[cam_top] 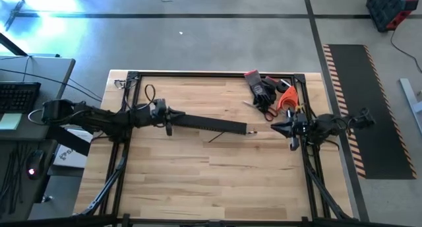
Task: Ziptie cables
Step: Return to Home Position
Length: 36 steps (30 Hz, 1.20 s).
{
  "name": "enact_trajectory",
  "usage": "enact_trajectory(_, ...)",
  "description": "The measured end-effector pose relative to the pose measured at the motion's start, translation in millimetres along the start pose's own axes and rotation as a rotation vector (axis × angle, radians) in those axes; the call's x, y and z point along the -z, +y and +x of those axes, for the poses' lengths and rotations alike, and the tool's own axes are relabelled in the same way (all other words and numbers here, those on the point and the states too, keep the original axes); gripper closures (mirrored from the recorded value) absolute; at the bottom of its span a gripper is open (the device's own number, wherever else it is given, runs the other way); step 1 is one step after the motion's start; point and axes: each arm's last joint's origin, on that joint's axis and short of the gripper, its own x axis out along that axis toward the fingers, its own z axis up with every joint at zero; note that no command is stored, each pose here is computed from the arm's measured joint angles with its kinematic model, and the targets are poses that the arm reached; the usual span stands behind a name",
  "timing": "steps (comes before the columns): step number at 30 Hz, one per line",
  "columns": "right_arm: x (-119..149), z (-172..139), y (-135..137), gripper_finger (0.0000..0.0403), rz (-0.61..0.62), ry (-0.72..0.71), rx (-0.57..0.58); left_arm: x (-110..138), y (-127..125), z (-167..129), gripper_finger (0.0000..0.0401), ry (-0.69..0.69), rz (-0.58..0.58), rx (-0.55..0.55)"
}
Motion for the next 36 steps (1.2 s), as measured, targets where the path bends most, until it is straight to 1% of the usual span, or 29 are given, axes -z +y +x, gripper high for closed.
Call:
enact_trajectory(6,3,3,-13,0.0387,0.046,0.045,0.001,2,9,-1,0.0401,0.053,0.035,-0.037)
enact_trajectory(9,3,5,-22,0.0387,0.057,0.050,0.055,0,7,-3,0.0401,0.048,0.057,0.011)
enact_trajectory(12,2,5,-29,0.0387,0.037,0.055,0.042,-4,5,-5,0.0401,0.022,0.060,0.034)
enact_trajectory(15,2,5,-36,0.0387,0.060,0.068,0.032,-11,6,-9,0.0401,-0.016,0.064,0.049)
enact_trajectory(18,2,5,-42,0.0387,0.080,0.082,0.027,-16,7,-18,0.0401,-0.019,0.052,0.065)
enact_trajectory(22,0,6,-46,0.0387,0.085,0.082,0.010,-14,7,-34,0.0401,0.034,0.058,0.027)
enact_trajectory(25,1,7,-49,0.0387,0.088,0.083,0.027,-14,5,-46,0.0401,0.028,0.075,-0.039)
enact_trajectory(27,6,9,-51,0.0387,0.085,0.054,0.020,-14,2,-52,0.0401,0.012,0.084,-0.070)
enact_trajectory(30,23,13,-55,0.0387,0.127,0.031,-0.030,-13,-4,-59,0.0401,-0.007,0.101,-0.058)
enact_trajectory(33,22,14,-55,0.0387,0.117,0.025,-0.040,-9,-10,-61,0.0401,-0.023,0.124,-0.041)
enact_trajectory(36,22,13,-55,0.0387,0.101,0.025,-0.036,4,-11,-61,0.0401,-0.014,0.139,-0.048)
